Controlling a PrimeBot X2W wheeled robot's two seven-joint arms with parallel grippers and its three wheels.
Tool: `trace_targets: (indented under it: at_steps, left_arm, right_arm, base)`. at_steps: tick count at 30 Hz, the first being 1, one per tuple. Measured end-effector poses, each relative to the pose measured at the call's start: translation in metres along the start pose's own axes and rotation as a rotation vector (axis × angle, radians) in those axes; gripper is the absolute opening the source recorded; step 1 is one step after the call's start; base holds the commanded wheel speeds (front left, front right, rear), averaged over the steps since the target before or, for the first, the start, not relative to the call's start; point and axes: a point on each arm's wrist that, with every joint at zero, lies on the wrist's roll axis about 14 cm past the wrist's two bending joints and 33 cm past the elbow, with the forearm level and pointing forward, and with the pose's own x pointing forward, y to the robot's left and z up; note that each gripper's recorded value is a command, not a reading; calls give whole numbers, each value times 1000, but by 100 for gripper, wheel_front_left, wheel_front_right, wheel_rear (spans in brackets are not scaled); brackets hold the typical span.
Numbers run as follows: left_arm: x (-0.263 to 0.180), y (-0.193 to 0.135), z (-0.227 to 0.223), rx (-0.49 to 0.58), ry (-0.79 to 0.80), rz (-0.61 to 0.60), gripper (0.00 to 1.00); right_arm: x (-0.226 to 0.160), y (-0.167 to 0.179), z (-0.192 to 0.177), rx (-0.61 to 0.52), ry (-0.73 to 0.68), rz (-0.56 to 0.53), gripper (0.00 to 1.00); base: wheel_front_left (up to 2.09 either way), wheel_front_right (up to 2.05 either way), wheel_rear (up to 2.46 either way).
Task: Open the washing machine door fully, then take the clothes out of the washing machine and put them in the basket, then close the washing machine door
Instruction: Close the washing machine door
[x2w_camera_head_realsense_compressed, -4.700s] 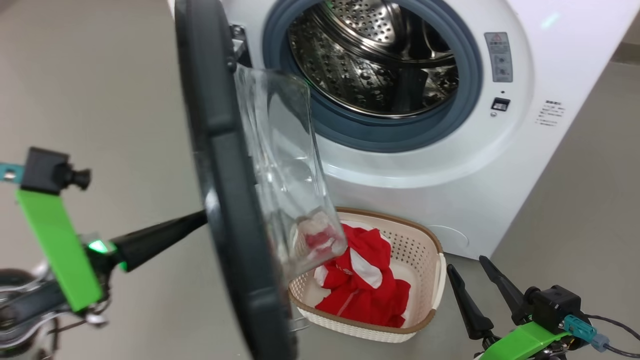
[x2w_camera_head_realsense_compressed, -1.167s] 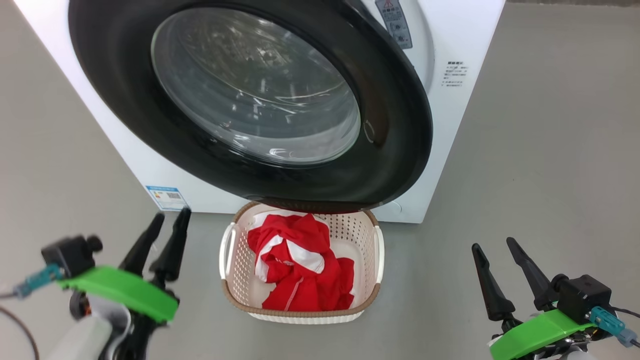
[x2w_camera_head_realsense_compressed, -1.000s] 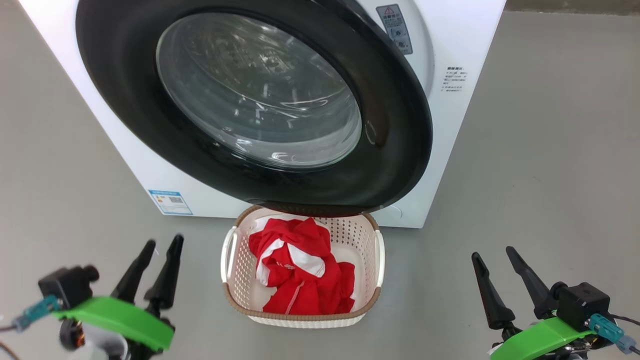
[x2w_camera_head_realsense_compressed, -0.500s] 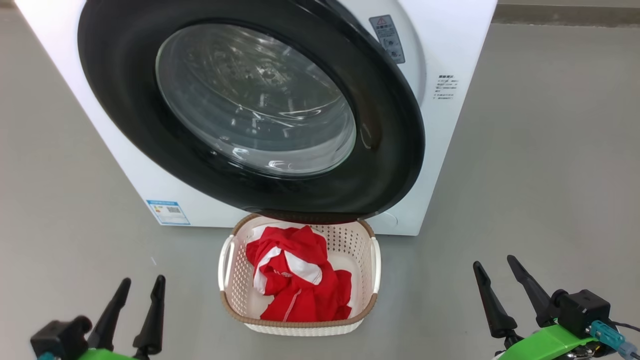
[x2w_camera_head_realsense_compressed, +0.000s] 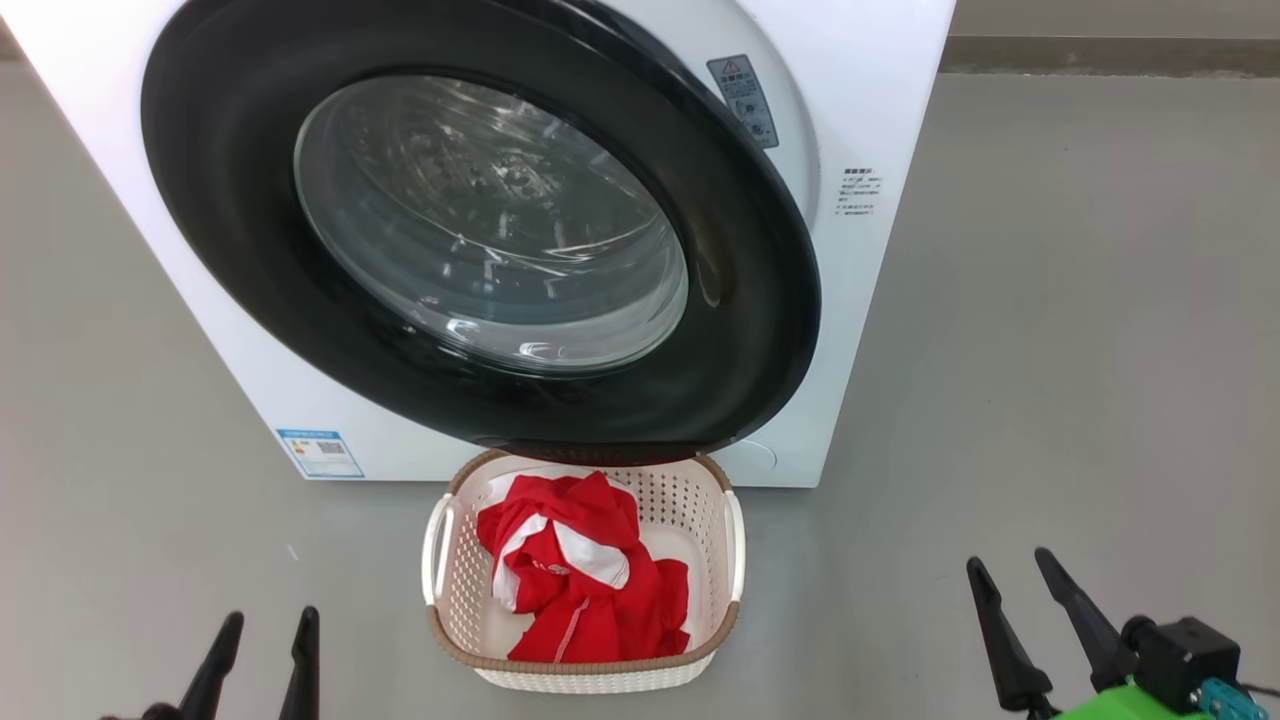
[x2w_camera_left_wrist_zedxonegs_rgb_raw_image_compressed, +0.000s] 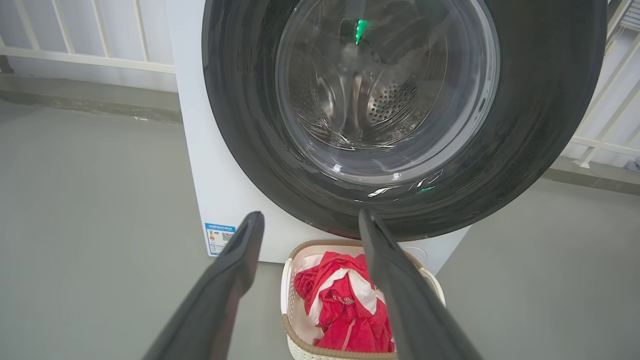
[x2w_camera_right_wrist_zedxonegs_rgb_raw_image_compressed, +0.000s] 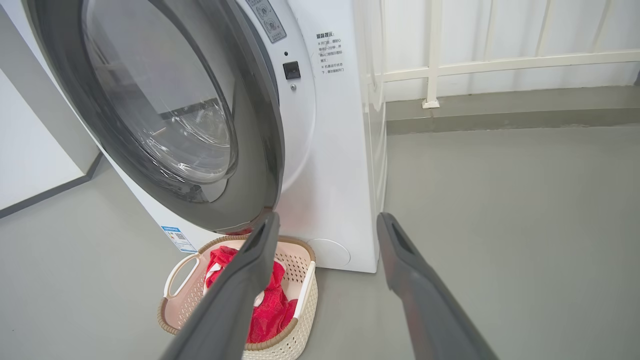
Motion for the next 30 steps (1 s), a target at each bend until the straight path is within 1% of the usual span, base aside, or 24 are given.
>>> trace_targets:
  at_steps: [6,23,24,25,26,27,30]
  left_arm:
    - [-5,2,-3,13,5,13,100]
    - [-5,3,-1,23,-3,23,100]
    - [-5,2,-1,23,-2,23,100]
    - [-5,2,-2,23,0,22,100]
    - [-5,1,-3,21,2,21,100]
    - [-5,-1,-4,18,4,20,100]
    - [-4,-3,-7,9,13,22,100]
  right_arm:
    - [-6,-8,-4,8,10,-29,100]
    - [-3,-4,-10,22,24,-29,100]
    - [-2,-3,-10,24,23,-27,80]
    - [0,-2,-10,27,22,-24,40]
    - [4,0,-8,30,17,-19,12]
    - [9,3,-6,33,8,-13,0]
    - [27,14,4,42,-23,19,0]
  base:
    - [0,0,0]
    - [0,0,0]
    - [0,0,0]
    - [0,0,0]
    - [0,0,0]
    - [0,0,0]
    - [0,0,0]
